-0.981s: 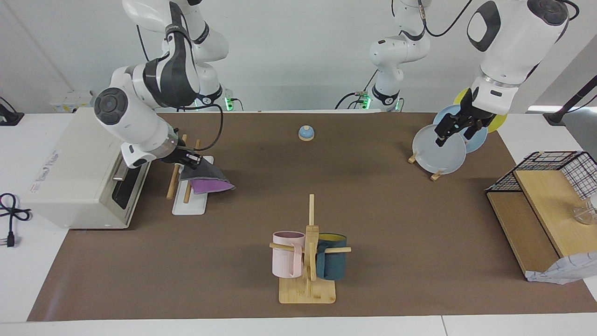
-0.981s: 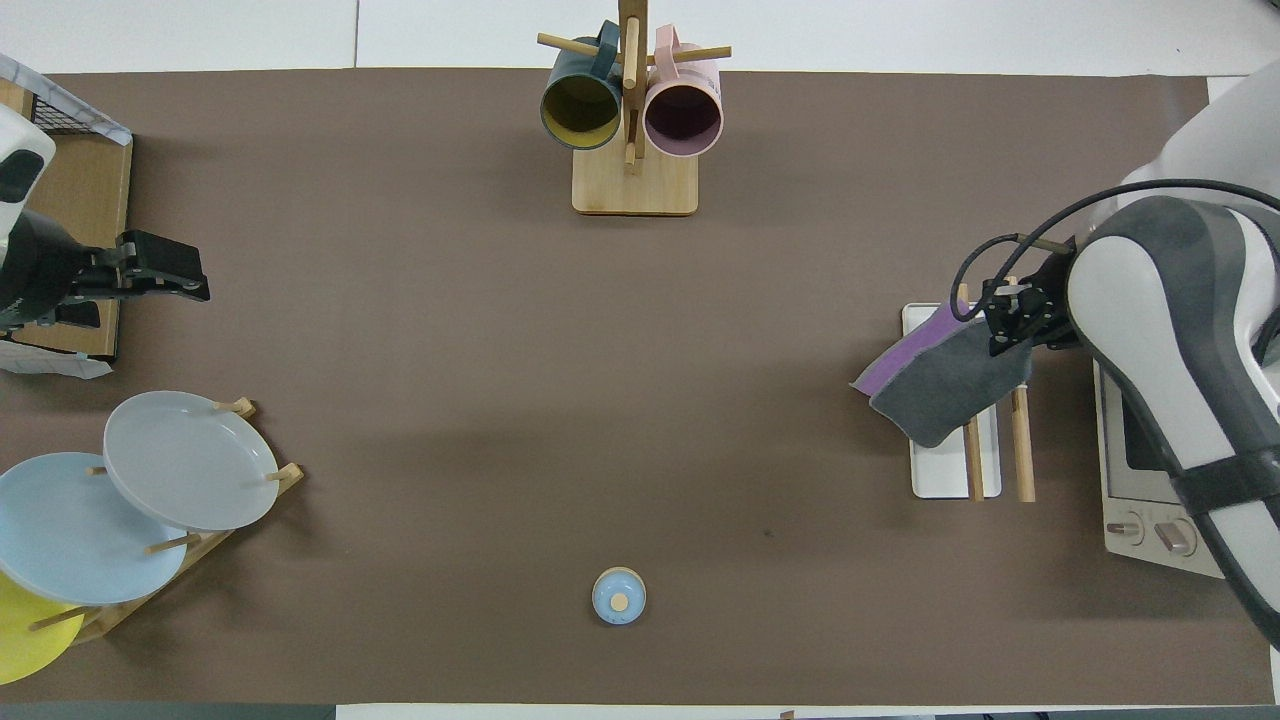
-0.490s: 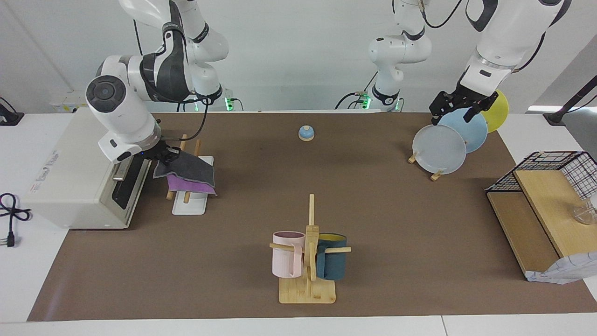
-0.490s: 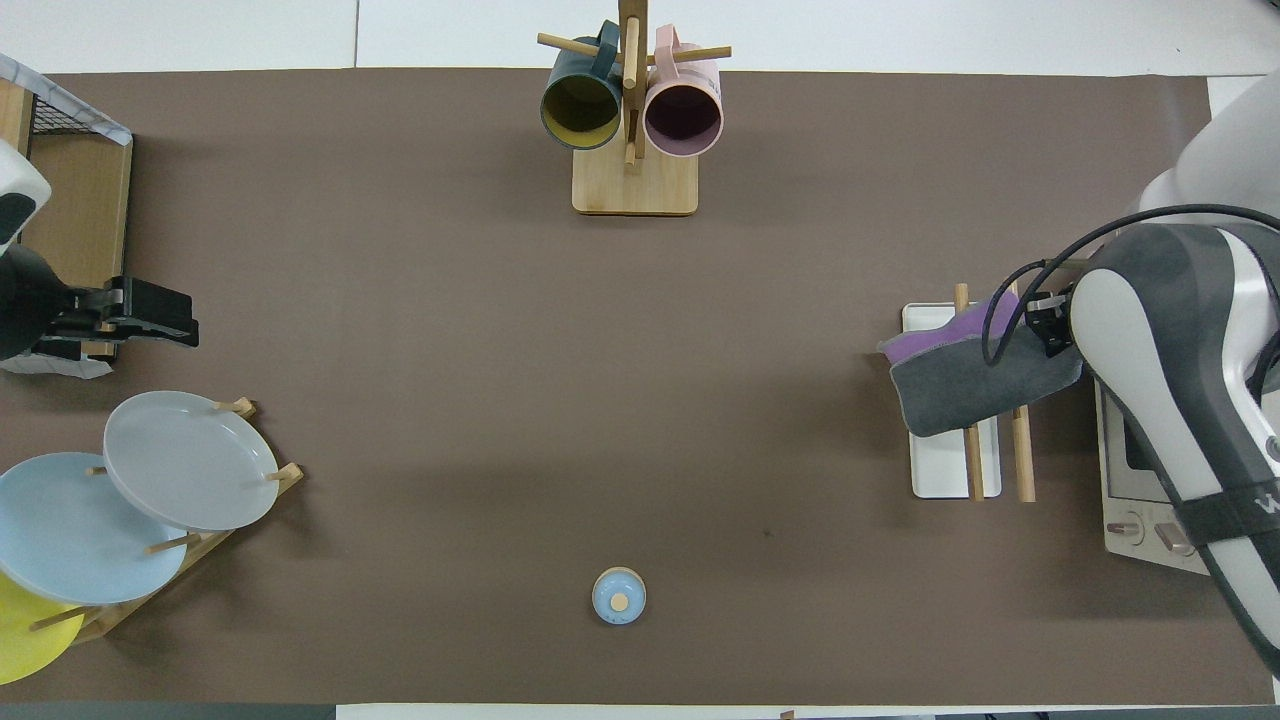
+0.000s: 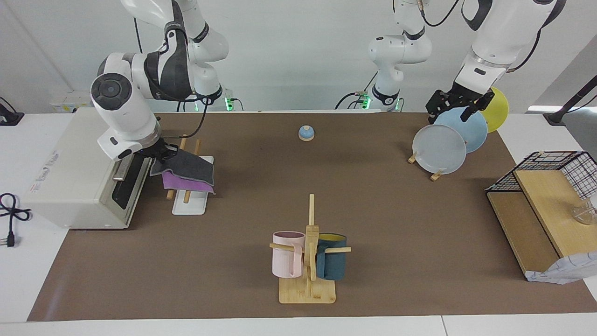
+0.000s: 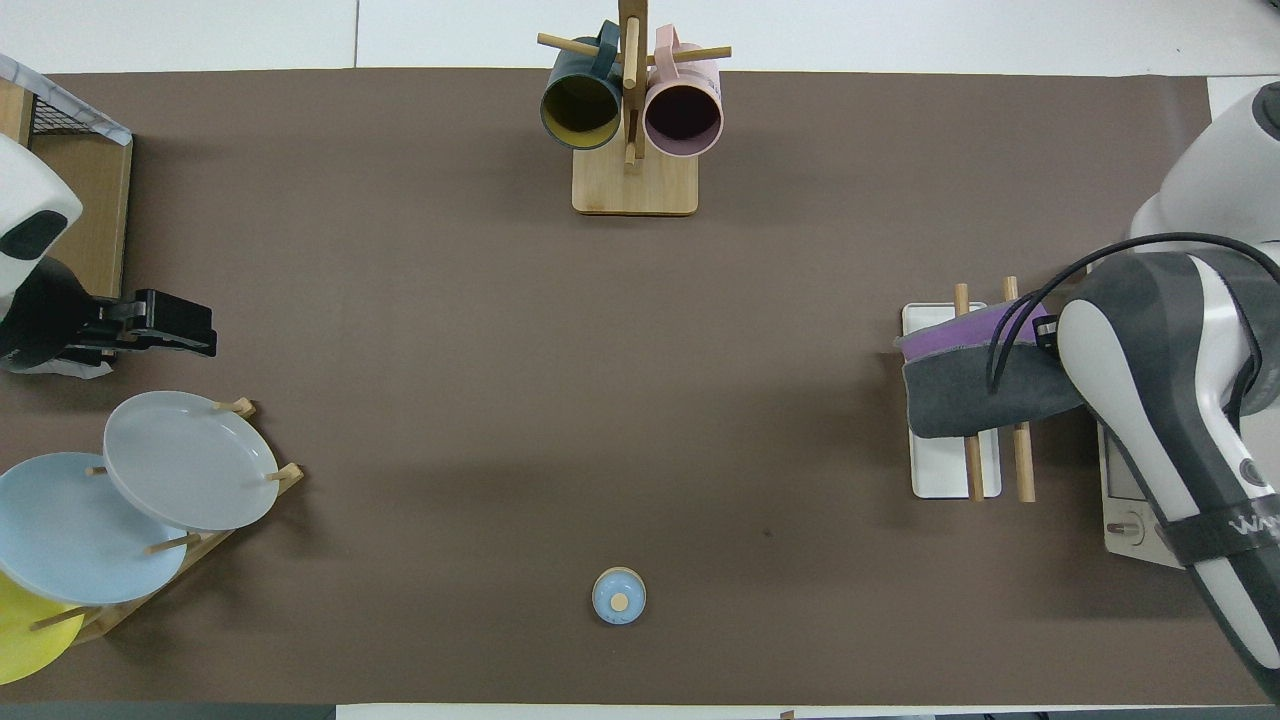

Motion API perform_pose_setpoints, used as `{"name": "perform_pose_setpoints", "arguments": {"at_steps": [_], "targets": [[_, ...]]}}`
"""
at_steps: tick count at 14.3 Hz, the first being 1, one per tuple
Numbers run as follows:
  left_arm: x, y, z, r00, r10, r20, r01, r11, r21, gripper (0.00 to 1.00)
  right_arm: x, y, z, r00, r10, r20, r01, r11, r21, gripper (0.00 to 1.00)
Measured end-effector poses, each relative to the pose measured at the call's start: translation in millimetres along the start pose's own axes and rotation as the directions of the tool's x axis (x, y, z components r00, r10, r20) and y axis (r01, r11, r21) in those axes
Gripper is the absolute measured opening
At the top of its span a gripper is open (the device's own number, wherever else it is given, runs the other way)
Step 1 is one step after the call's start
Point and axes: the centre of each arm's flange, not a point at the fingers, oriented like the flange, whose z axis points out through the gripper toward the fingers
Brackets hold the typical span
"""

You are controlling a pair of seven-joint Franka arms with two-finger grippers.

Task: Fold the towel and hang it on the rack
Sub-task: 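Lower the towel over the wooden rods and open the right gripper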

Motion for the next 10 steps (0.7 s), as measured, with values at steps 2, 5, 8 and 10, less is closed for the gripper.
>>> {"name": "perform_pose_setpoints", "arguments": {"at_steps": [2,5,8,10], "targets": [[-2.4,0.4,-5.4,1.000,0.014,-0.011,-0.014,1.000,-0.001,1.00,-1.2,6.5,7.9,1.000,-0.012,-0.007,0.012,1.000,0.005,0.03],[-5.4,1.1,-9.9,1.000,0.018,-0.019,-0.018,1.000,-0.001,1.00,-4.0,20.2,18.8,1.000,-0.015,-0.010,0.015,1.000,0.014,0.03],[-1.8,0.1,-2.8,1.000,0.015,-0.001,-0.015,1.000,0.001,1.00,-7.6,22.3,30.9,1.000,-0.016,-0.019,0.017,1.000,0.018,0.03],[1.7,0.3,2.6,1.000,0.015,0.009,-0.015,1.000,0.002,1.00,-8.9,21.2,34.5,0.999,-0.018,-0.030,0.019,1.000,0.019,0.03]]}}
